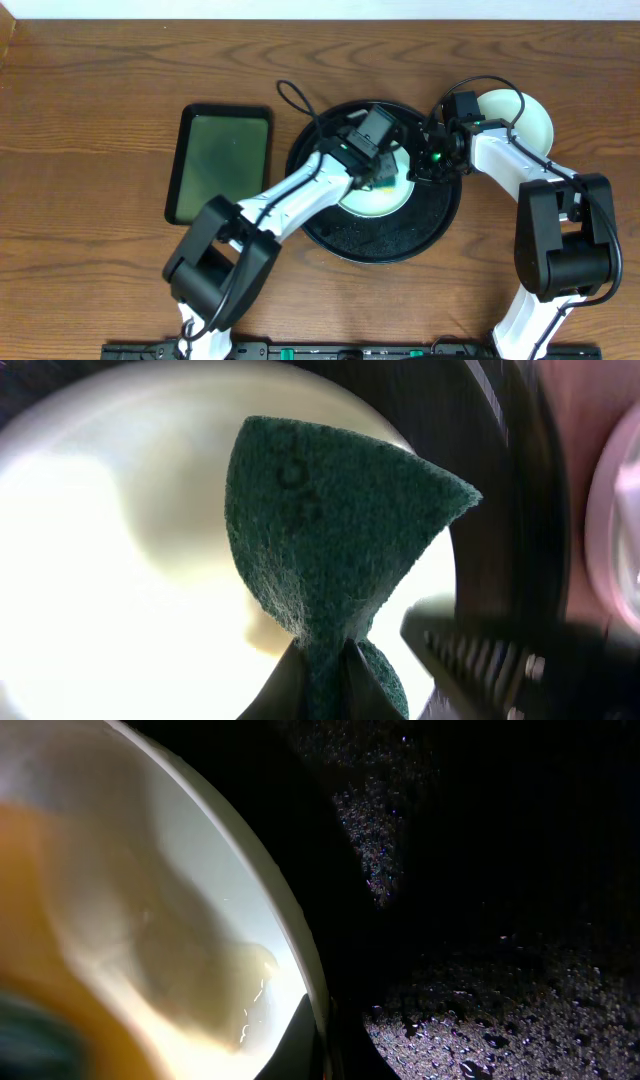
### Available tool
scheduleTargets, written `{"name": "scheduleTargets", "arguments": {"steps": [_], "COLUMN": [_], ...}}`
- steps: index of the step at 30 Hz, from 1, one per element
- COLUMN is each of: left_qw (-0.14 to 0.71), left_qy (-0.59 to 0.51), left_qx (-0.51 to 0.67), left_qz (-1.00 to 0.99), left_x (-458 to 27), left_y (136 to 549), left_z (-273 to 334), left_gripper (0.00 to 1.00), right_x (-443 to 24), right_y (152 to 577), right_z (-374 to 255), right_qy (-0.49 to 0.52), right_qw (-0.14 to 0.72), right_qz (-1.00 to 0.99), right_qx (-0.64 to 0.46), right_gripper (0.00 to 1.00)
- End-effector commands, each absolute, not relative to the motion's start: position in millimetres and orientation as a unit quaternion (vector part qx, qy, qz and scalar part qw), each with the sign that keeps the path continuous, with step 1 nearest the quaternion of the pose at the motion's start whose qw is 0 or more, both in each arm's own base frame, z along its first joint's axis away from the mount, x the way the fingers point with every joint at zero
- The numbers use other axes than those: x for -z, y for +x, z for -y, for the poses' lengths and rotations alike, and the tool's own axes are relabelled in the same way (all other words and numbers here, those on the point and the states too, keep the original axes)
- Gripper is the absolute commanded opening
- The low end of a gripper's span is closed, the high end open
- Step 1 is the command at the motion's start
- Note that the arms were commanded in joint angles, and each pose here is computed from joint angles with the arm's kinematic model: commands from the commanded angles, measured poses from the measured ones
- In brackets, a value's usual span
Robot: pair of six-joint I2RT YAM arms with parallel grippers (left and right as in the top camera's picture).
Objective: Clean dirty plates on tray and stack at the side
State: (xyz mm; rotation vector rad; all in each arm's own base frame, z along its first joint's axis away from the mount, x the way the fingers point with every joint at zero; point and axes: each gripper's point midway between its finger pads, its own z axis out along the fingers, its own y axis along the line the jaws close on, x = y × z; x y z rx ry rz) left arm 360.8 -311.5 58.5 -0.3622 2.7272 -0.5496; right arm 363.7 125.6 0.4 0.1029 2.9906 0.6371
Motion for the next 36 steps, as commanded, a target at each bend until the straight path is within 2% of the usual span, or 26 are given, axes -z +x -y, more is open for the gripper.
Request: {"name": "scheduleTargets", "arguments": {"steps": [1, 5, 8, 13, 16, 22, 28, 32, 36], "left_qw": [0.116, 0.120, 0.163, 0.230, 0.257, 0.287, 0.289, 0.254, 0.201], "left_qy": [-0.097, -0.087, -0.103, -0.122, -0.134, -0.159, -0.197, -0.207, -0.248], "left_qx": [0.182, 0.140, 0.048, -0.095, -0.138, -0.102, -0.021, 0.013, -0.013], "left_qz": [-0.972, -0.979, -0.980, -0.961, -0.947, -0.939, -0.937, -0.945, -0.948], "left_x": [-21.0, -1.2, 4.1, -16.5, -40.2, -95.2, -136.7, -137.6, -118.4], "left_y": [336.2, 335.5, 345.4, 358.3, 364.1, 376.6, 382.8, 386.3, 378.9], "left_z": [324.9, 313.1, 274.9, 208.1, 180.5, 158.8, 141.9, 120.0, 78.7], "left_gripper": [0.08, 0.07, 0.07, 0.08, 0.07, 0.07, 0.07, 0.08, 0.07], "right_x": [22.5, 22.7, 22.9, 23.1, 23.8, 6.3, -33.0, -63.9, -105.8], "right_y": [351.5, 349.9, 348.3, 345.8, 346.7, 358.4, 376.3, 384.8, 390.6], "right_z": [-119.5, -119.1, -118.8, -118.3, -115.3, -115.6, -110.4, -105.1, -97.8], "right_qy": [0.042, 0.043, 0.043, 0.035, 0.032, 0.016, -0.011, -0.039, -0.074], "right_qw": [0.013, 0.009, 0.006, 0.003, 0.006, 0.031, 0.083, 0.132, 0.203], "right_qz": [-0.983, -0.983, -0.984, -0.984, -0.986, -0.986, -0.987, -0.987, -0.976], "right_qx": [-0.177, -0.176, -0.175, -0.174, -0.165, -0.164, -0.135, -0.083, 0.016], "right_gripper": [0.01, 0.01, 0.01, 0.01, 0.01, 0.01, 0.01, 0.01, 0.01]}}
